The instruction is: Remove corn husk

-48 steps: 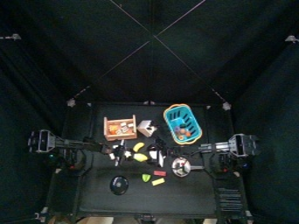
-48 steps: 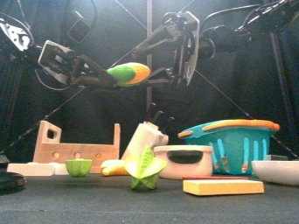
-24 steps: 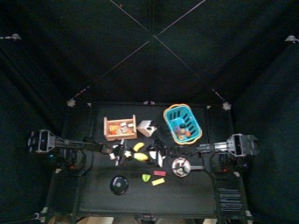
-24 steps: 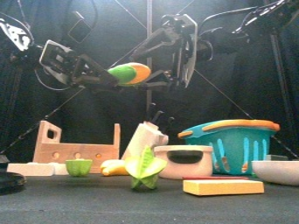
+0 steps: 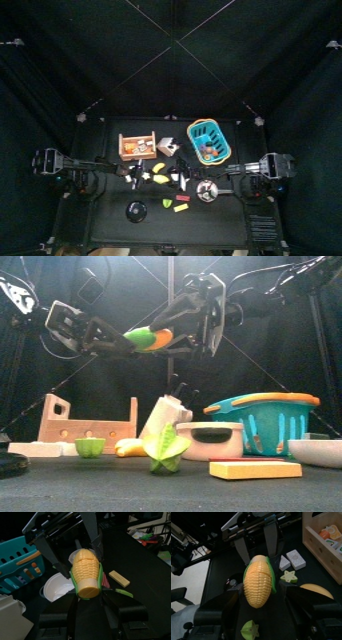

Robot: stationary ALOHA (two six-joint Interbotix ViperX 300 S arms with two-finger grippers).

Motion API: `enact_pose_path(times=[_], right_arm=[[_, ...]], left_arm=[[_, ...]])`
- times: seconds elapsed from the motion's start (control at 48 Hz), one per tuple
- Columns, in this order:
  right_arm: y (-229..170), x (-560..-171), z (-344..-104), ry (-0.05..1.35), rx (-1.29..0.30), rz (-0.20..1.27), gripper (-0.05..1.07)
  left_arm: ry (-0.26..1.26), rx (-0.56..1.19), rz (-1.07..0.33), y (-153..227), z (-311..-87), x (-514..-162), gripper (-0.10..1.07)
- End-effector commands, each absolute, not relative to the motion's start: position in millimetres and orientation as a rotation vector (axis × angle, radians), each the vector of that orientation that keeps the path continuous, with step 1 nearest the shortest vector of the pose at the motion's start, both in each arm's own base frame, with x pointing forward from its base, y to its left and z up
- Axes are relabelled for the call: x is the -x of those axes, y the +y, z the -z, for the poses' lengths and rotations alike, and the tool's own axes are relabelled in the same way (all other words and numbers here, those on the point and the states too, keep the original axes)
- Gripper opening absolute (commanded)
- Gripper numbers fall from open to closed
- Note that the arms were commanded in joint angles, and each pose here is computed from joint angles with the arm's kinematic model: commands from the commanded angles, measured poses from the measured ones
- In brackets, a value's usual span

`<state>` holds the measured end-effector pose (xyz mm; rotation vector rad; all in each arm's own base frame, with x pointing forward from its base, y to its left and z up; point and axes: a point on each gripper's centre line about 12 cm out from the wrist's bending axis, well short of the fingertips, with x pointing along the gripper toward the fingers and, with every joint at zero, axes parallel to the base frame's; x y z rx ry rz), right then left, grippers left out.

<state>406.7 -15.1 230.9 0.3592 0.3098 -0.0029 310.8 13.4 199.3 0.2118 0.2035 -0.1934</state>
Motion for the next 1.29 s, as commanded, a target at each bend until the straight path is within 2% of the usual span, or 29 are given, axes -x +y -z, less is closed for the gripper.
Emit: enact_pose_path(times=[0.0, 0.292, 0.417, 0.5, 0.771, 0.958, 1.083, 1.271], right_arm=[[-15.9, -410.4, -247.6, 0.264, -0.358, -0.004, 0.78], [-15.8, -411.4, -249.9, 0.259, -0.351, -0.007, 0.64], [-15.8, -411.4, -249.9, 0.259, -0.35, -0.007, 0.61], [-15.6, -411.1, -249.2, 0.261, -0.34, -0.01, 0.61], [-15.4, -410.6, -248.0, 0.265, -0.342, -0.01, 0.61], [-15.7, -408.9, -245.4, 0.274, -0.349, -0.004, 0.61], [-26.5, -406.7, -249.3, 0.259, -0.426, 0.048, 0.61], [-50.9, -397.5, -255.5, 0.187, -0.703, 0.193, 0.61]], left_arm=[[0.166, -0.213, 0.194, 13.0, -209.1, -314.1, 0.62], [0.18, -0.21, 0.193, 13.2, -204.9, -311.8, 0.63], [0.18, -0.202, 0.19, 13.4, -205.0, -311.4, 0.66], [0.175, -0.179, 0.171, 15.4, -205.9, -311.4, 0.7], [0.167, -0.105, 0.11, 21.8, -206.8, -311.6, 1.02], [0.162, -0.072, 0.081, 24.8, -207.6, -310.6, 1.03], [0.157, -0.08, 0.08, 23.8, -208.8, -303.6, 1.03], [0.122, -0.158, 0.112, 15.8, -216.3, -283.4, 1.03]])
